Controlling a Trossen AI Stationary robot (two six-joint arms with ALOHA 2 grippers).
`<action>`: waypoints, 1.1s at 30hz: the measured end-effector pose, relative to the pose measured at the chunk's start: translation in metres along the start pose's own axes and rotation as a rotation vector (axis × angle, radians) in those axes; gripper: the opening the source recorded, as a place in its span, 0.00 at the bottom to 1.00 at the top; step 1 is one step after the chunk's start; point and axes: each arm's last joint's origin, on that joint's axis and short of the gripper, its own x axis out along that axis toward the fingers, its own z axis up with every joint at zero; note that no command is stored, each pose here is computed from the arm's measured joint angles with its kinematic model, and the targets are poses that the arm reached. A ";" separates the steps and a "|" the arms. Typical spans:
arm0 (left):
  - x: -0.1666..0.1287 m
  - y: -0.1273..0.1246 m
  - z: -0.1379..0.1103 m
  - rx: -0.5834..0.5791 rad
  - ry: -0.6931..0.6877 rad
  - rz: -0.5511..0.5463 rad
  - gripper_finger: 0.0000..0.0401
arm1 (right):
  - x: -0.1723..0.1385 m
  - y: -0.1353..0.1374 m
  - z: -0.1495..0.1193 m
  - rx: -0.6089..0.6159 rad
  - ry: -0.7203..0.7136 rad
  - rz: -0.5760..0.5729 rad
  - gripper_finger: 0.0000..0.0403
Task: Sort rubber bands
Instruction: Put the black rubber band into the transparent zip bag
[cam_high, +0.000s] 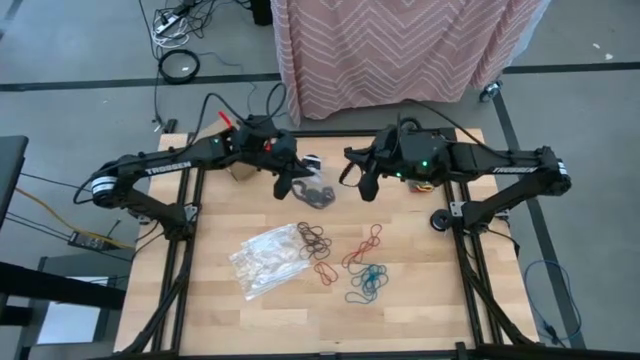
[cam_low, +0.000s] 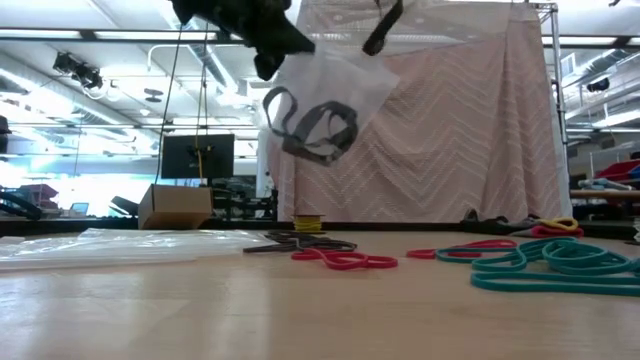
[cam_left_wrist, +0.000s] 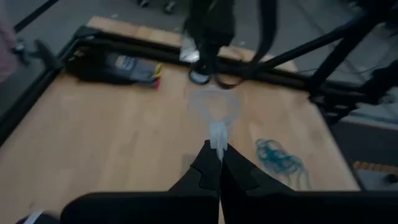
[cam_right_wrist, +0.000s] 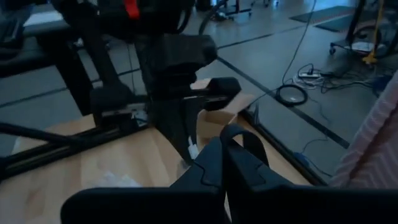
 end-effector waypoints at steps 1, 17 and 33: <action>0.001 0.000 0.001 0.002 -0.014 -0.018 0.00 | 0.001 0.001 0.001 -0.005 0.000 0.018 0.00; 0.001 -0.001 0.005 0.013 -0.050 -0.042 0.00 | 0.010 0.012 -0.007 -0.031 0.085 0.197 0.00; 0.001 -0.004 0.010 0.015 -0.096 -0.120 0.00 | 0.005 0.011 -0.029 -0.058 0.306 0.188 0.00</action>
